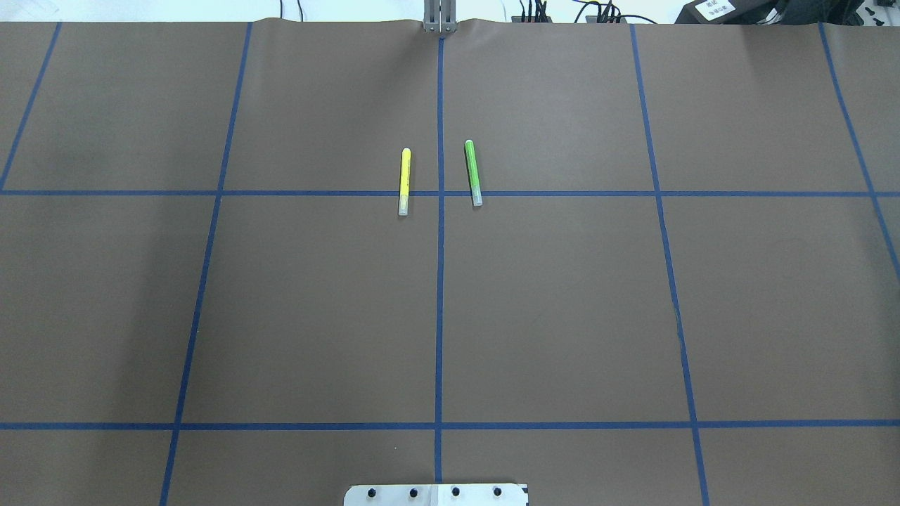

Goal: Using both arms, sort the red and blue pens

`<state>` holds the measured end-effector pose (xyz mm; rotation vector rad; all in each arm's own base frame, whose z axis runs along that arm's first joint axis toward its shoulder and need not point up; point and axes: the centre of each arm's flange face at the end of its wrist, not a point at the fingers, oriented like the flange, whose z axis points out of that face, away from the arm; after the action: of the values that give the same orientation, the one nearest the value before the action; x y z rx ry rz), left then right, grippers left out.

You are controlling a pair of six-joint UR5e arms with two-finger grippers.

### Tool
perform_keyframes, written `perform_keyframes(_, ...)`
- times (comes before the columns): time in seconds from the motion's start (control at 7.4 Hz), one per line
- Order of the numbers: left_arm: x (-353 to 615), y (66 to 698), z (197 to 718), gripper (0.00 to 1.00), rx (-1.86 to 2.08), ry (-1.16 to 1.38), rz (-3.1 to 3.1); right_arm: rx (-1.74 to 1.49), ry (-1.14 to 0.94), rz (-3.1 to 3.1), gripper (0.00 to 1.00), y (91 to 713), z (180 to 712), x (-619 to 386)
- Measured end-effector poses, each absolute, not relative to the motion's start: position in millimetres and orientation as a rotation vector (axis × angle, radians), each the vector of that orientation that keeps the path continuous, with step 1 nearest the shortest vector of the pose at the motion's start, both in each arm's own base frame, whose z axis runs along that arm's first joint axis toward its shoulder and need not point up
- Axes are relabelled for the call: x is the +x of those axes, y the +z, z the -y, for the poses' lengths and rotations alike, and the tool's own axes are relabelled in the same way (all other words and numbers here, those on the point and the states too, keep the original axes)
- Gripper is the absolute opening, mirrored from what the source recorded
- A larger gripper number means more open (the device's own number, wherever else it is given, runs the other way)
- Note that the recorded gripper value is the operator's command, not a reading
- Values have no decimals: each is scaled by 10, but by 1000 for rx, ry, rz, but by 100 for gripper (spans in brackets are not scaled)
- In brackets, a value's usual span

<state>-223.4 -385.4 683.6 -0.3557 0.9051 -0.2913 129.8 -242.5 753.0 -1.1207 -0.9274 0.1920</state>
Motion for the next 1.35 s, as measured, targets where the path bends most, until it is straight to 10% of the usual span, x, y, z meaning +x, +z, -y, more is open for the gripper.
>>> perform_keyframes(1.35,-1710,6073,4804,100,-91,-50,-896,-1310,132,1006,0,7992,995,1488)
